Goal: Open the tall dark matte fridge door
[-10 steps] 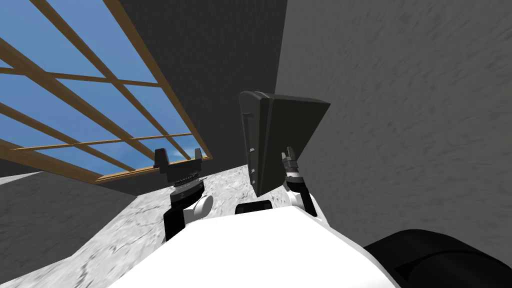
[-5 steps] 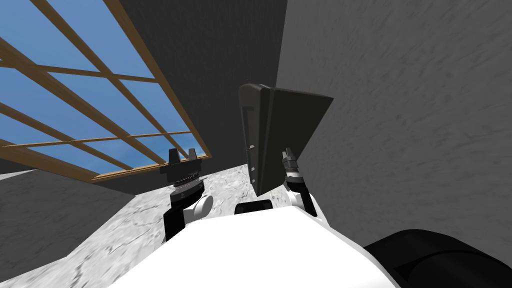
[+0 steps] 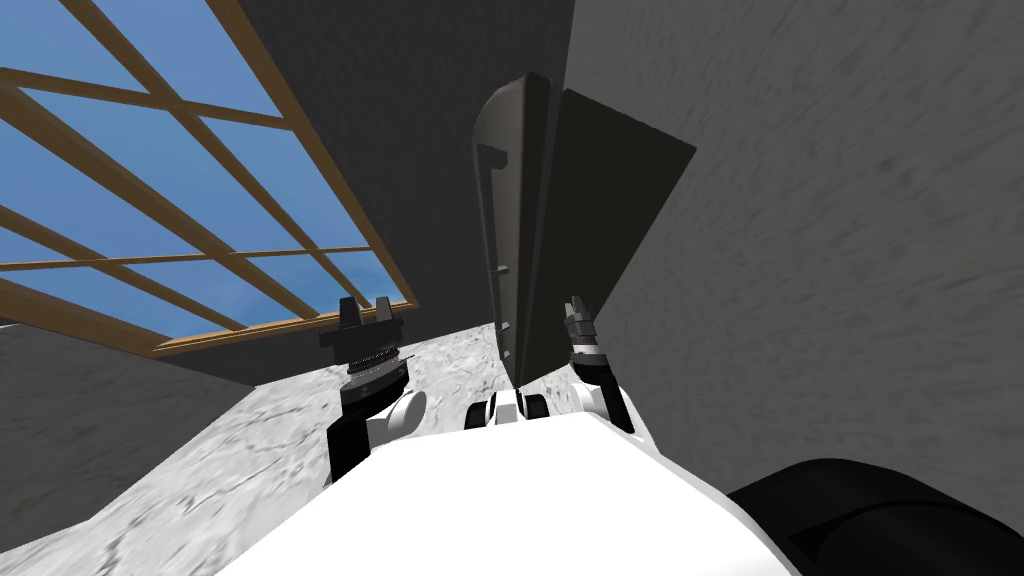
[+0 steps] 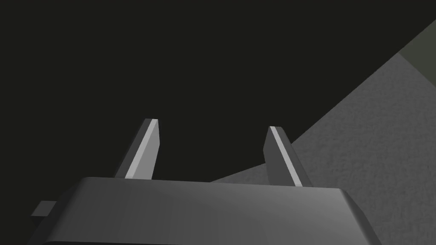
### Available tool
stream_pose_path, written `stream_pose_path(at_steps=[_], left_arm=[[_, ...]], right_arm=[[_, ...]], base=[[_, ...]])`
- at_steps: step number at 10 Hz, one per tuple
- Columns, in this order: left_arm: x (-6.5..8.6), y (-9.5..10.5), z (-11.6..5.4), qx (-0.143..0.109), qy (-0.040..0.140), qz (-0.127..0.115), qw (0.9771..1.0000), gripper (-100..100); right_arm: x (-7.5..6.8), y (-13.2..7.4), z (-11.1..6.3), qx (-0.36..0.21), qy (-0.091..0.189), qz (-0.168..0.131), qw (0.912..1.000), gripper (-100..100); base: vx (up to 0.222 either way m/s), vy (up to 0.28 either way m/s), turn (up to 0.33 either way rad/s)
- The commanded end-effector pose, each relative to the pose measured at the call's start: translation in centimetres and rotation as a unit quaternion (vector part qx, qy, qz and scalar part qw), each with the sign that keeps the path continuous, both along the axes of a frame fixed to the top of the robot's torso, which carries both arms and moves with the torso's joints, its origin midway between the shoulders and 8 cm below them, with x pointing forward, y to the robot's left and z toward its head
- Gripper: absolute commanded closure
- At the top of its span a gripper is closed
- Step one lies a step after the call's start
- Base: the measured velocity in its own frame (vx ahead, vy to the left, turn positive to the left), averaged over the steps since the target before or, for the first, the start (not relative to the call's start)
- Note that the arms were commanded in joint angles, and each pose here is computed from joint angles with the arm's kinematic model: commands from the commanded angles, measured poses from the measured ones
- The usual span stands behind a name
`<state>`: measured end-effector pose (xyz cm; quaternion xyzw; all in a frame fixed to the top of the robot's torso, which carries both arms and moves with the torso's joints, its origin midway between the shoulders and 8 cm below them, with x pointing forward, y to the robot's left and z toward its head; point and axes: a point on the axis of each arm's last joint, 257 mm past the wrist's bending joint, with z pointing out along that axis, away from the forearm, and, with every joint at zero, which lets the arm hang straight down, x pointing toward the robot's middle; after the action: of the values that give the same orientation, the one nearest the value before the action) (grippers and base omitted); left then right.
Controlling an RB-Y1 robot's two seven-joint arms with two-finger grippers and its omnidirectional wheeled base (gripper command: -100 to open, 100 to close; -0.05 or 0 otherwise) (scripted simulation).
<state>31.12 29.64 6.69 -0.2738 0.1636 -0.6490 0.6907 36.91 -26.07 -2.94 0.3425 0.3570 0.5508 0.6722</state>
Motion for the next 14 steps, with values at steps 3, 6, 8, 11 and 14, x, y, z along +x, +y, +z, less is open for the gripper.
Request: stream_pose_path(at_steps=[3,6,8,11,14], left_arm=[[0.0,0.0,0.0,0.000,0.000,0.000,1.0000,0],[0.0,0.0,0.0,0.000,0.000,0.000,1.0000,0],[0.0,0.0,0.0,0.000,0.000,0.000,1.0000,0],[0.0,0.0,0.0,0.000,0.000,0.000,1.0000,0],[0.0,0.0,0.0,0.000,0.000,0.000,1.0000,0]], right_arm=[[0.3,0.9,0.7,-0.117,-0.006,-0.017,0.9929,-100],[0.5,1.2,1.3,-0.180,-0.016,-0.039,0.9827,-100],[0.7,1.3,1.6,-0.215,-0.022,-0.053,0.9749,-100],[0.8,1.4,2.0,-0.253,-0.029,-0.070,0.9646,-100],[1.1,1.7,2.8,-0.320,-0.044,-0.100,0.9410,-100]], base=[[0.029,0.012,-0.028],[0.030,0.009,-0.019],[0.019,0.010,-0.017],[0.022,0.012,-0.016],[0.025,0.016,-0.018]])
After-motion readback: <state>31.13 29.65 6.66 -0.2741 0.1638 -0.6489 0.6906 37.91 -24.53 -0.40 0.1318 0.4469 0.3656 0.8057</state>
